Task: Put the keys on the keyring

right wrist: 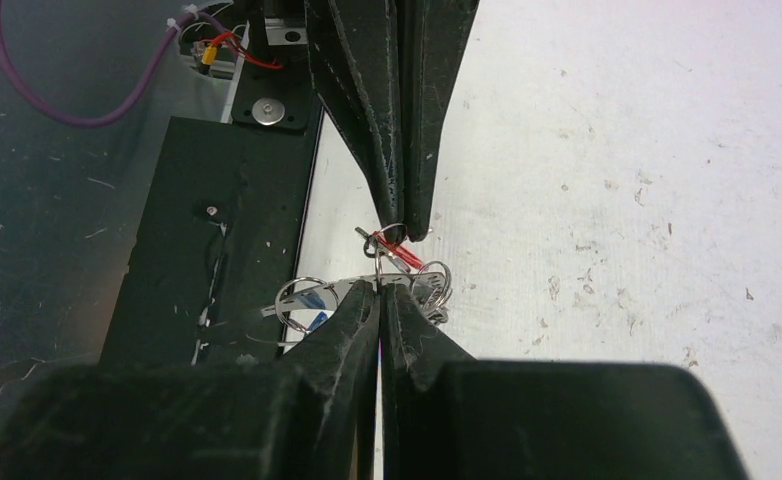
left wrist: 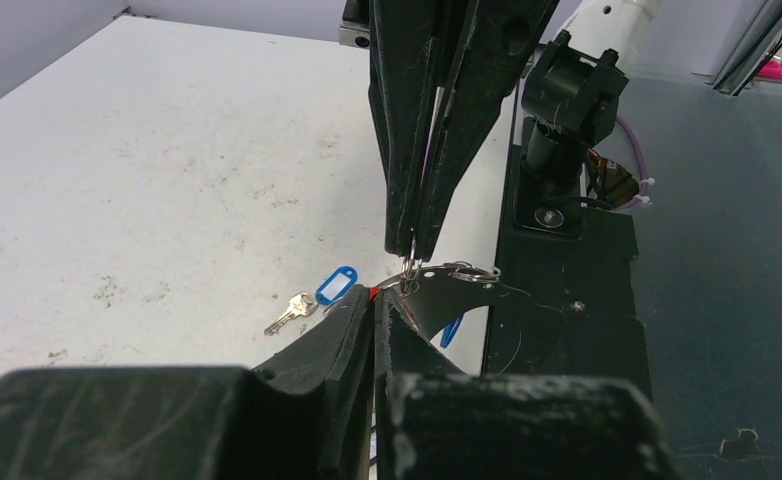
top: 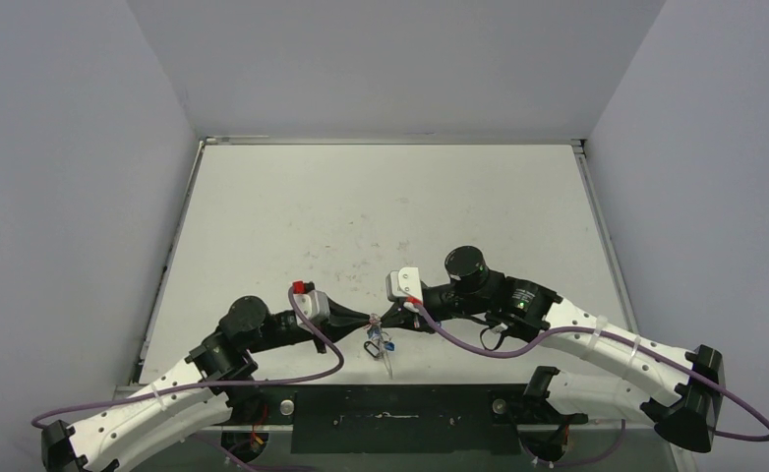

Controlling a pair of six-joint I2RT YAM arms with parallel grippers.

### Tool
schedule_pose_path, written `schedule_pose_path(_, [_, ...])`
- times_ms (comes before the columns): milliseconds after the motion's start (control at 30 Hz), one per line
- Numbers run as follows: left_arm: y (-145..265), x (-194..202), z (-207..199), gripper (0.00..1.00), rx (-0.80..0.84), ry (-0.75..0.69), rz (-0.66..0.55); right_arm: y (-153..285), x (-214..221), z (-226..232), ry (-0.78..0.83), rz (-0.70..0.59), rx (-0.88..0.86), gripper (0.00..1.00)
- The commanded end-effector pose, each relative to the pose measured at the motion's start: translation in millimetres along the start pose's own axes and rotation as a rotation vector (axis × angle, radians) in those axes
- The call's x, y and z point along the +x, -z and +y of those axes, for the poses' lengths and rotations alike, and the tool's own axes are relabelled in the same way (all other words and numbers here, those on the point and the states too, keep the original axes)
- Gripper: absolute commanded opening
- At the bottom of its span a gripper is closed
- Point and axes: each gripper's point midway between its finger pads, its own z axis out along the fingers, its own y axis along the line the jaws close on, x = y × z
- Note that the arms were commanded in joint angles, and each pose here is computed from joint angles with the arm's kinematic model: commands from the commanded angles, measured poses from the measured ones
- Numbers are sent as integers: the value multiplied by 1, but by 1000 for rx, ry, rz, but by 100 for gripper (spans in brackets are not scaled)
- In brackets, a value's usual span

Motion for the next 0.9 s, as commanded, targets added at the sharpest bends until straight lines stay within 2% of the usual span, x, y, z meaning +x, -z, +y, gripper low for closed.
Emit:
schedule_pose_path(0, [-1, -14, -5, 0, 34, -36, -53, 3, -29, 1, 87, -100, -7, 0])
schedule_pose_path(467, [7, 20, -7, 0, 23, 48, 83, 2, -37, -1, 86, -134, 1, 0])
schedule_pose_path(767, [5, 9, -6, 0, 23, 25, 77, 1, -35, -2, 57, -132, 13, 0])
schedule_pose_path(800, [6, 6, -5, 2, 15, 20, 69, 1, -34, -3, 56, -130, 16, 0])
schedule_pose_path(867, [8, 0, -3, 18, -1, 12, 51, 1, -34, -2, 59, -129, 17, 0])
